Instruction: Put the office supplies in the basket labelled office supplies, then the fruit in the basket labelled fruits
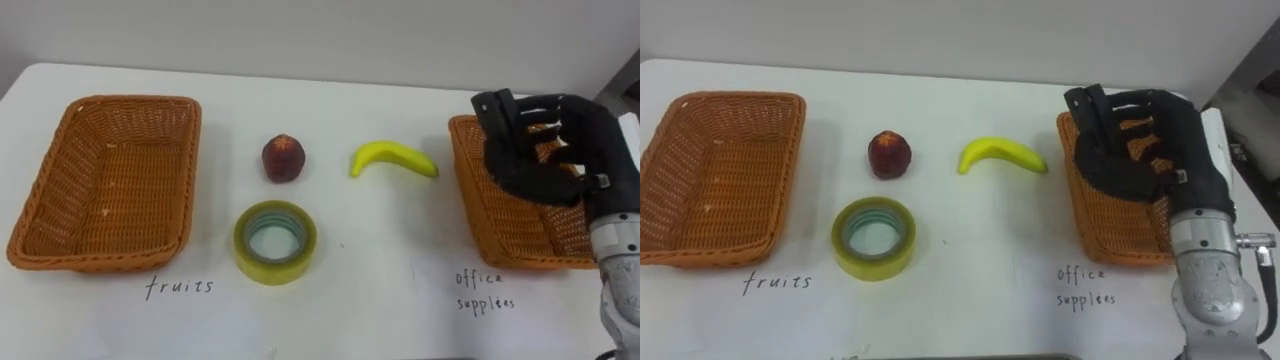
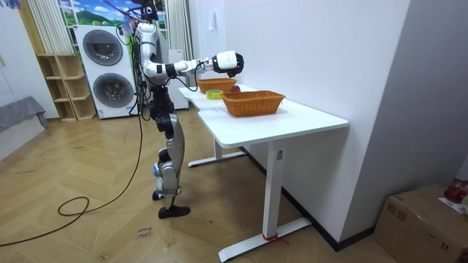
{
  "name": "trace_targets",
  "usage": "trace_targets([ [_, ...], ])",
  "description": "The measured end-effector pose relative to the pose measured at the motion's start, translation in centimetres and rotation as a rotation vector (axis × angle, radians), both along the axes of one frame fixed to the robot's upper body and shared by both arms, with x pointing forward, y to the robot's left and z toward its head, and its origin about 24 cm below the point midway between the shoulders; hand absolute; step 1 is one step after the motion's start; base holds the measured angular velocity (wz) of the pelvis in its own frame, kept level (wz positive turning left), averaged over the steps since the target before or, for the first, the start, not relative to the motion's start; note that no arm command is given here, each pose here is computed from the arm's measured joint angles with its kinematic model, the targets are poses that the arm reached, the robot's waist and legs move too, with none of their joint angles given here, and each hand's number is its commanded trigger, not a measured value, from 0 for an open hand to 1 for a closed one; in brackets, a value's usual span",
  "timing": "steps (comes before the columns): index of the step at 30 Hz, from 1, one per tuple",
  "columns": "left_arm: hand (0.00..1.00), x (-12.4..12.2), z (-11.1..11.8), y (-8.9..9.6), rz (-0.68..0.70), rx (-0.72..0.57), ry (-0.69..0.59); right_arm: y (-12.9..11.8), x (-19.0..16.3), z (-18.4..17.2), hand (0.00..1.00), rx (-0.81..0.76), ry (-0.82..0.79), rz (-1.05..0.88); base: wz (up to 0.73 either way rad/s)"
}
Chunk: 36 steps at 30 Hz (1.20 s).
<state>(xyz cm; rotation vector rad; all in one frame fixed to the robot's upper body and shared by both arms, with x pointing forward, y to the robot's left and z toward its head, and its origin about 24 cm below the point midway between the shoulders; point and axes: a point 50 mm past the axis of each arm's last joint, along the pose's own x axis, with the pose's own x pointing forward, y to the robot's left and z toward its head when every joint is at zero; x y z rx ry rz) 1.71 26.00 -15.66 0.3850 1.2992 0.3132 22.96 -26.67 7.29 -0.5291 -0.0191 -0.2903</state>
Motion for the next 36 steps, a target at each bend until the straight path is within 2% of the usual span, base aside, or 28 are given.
trace_targets([
  [11, 0.00, 0.4, 0.2, 0.3, 0.007, 0.029, -0.024, -2.5, -0.7, -0.7, 1.00, -0.022, -0.001, -0.169, 0.00],
  [32, 0.00, 0.1, 0.2, 0.4, 0.018, 0.042, -0.003, -3.2, -1.2, -3.0, 1.00, -0.014, 0.109, -0.192, -0.02],
  [33, 0.00, 0.0, 0.2, 0.4, 0.018, 0.042, -0.003, -3.2, -1.2, -3.0, 0.63, -0.014, 0.109, -0.191, 0.00],
  [35, 0.00, 0.0, 0.2, 0.4, 0.019, 0.042, -0.002, -3.1, -1.2, -3.1, 0.00, -0.014, 0.112, -0.185, 0.00],
  [36, 0.00, 0.0, 0.2, 0.4, 0.018, 0.042, -0.002, -3.1, -1.2, -3.1, 0.00, -0.013, 0.113, -0.183, 0.00],
])
